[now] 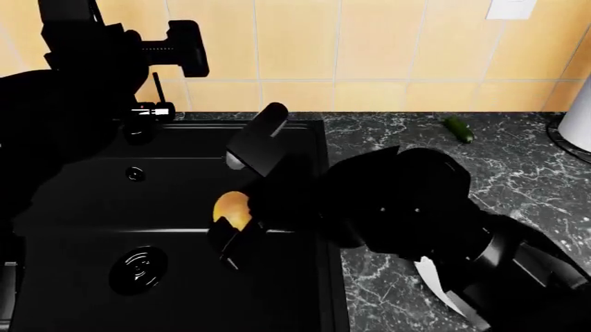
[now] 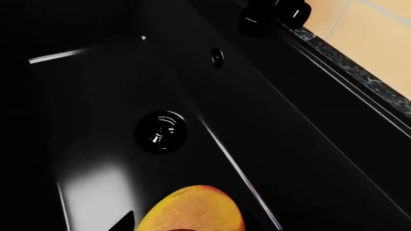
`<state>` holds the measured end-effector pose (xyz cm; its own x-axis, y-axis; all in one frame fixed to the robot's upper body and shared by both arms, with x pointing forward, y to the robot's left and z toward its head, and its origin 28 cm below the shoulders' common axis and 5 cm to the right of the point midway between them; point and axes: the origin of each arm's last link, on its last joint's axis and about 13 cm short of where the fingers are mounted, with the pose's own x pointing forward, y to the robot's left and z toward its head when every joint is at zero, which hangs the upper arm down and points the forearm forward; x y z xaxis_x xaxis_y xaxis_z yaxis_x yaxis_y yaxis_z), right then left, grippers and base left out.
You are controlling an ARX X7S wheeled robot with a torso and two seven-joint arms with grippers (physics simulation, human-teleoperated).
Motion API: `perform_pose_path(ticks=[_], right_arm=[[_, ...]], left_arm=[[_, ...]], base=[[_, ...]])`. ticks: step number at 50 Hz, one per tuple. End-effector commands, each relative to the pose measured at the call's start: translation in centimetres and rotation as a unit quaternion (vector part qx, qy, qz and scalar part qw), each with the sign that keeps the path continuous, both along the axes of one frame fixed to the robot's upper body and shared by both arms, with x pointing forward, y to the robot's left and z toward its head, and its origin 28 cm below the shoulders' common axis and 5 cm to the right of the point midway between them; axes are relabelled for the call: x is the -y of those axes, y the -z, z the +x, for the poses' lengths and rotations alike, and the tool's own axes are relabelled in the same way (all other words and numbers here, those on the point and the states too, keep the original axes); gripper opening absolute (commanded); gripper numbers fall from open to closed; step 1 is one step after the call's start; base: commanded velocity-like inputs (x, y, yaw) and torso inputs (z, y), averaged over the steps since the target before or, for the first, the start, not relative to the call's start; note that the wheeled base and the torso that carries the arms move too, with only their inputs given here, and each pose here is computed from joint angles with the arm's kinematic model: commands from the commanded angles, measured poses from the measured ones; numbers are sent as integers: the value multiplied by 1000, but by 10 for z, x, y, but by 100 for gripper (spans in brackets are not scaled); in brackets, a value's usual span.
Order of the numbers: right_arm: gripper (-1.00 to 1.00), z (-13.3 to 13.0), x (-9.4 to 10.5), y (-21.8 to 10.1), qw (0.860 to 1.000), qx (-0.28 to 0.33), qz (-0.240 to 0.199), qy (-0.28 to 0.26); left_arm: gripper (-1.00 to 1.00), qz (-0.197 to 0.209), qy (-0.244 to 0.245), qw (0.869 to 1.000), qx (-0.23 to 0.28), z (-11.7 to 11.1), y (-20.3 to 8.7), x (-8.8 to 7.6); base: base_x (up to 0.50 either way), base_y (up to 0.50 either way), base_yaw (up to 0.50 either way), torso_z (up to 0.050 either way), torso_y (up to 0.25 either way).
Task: Pick the mango from the counter and place it in the sink. Then turn on the sink faucet.
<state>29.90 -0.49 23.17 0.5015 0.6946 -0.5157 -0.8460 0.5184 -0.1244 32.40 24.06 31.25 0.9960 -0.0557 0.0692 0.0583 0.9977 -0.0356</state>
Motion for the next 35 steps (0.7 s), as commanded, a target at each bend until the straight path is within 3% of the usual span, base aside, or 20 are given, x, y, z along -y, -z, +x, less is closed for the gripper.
perform_pose_path(ticks=[1,6,25,26,35], right_arm=[[-100,1,-9,8,999,-16,-21,-24],[-100,2,-9,14,998,-31,-42,-20],[-100,3,-11,13,998,-42,-53,-13],[100,3,-10,13,998,-42,-53,-13],[100,2,-10,16,998,-36,-55,-18]], left_arm=[[100,-2,-1,1000,0,0,0,-1],[100,-1,0,1000,-2,1,1,-1],[100,-1,-1,1000,-4,0,3,-2],[100,-1,-1,1000,-3,0,3,-2],[100,0,0,1000,-5,1,3,-1]], base=[[0,0,0,0,0],[0,0,0,0,0],[0,0,0,1,0],[0,0,0,0,0],[0,0,0,0,0]])
